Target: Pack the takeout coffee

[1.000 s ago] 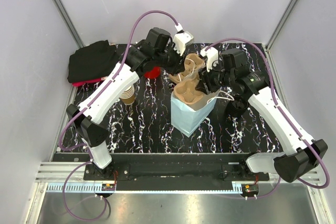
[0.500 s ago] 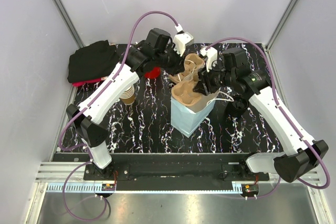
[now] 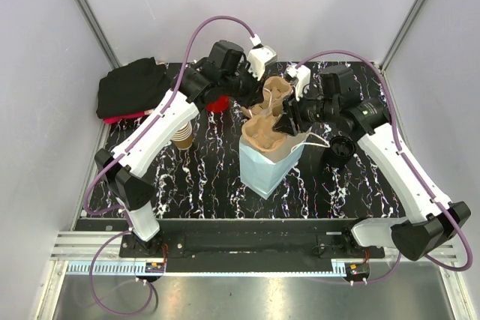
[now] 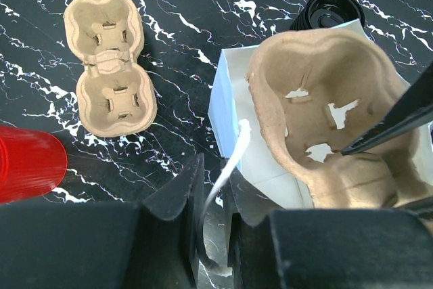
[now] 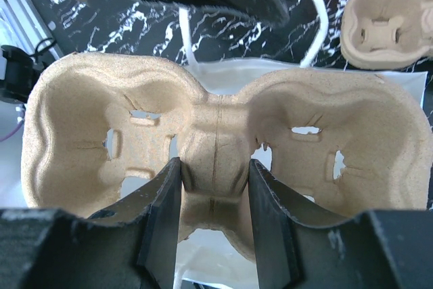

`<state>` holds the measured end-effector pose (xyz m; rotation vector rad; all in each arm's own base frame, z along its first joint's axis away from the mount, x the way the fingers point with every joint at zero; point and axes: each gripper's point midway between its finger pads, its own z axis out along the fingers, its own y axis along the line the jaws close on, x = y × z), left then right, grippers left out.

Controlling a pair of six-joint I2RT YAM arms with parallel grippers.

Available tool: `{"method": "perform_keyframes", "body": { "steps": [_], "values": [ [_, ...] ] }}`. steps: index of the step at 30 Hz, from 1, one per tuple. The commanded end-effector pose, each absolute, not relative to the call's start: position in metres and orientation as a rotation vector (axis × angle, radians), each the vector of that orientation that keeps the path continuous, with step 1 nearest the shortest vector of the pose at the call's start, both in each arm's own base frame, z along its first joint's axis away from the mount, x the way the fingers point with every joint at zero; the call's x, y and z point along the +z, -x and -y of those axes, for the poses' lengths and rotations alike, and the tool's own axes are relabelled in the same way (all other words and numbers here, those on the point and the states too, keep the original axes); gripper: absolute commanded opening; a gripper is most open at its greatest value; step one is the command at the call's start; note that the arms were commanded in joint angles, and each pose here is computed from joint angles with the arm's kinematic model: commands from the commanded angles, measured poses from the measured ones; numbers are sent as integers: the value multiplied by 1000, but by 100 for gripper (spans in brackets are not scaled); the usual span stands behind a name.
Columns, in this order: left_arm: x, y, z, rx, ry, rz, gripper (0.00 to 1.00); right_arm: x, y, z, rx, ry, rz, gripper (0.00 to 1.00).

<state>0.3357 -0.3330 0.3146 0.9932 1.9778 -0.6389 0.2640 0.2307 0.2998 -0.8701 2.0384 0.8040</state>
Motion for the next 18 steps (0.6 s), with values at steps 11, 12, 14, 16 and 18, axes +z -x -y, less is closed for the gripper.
{"method": "perform_keyframes", "body": {
  "steps": [11,12,14,16,18],
  "values": [
    [345,-330,332,-681,-965,-1894,18,325,-245,-242,923,924,-1966,36],
    [345,-330,332,-682,-963,-1895,18,323,-245,-242,927,921,-1970,36],
    [345,-330,331,-681,-962,-1895,18,317,-243,-243,947,926,-1981,36],
    [346,-331,331,-676,-962,-1893,18,313,-240,-244,966,931,-1987,36],
    [345,-331,330,-675,-962,-1894,17,309,-238,-244,980,935,-1994,36]
  ]
}}
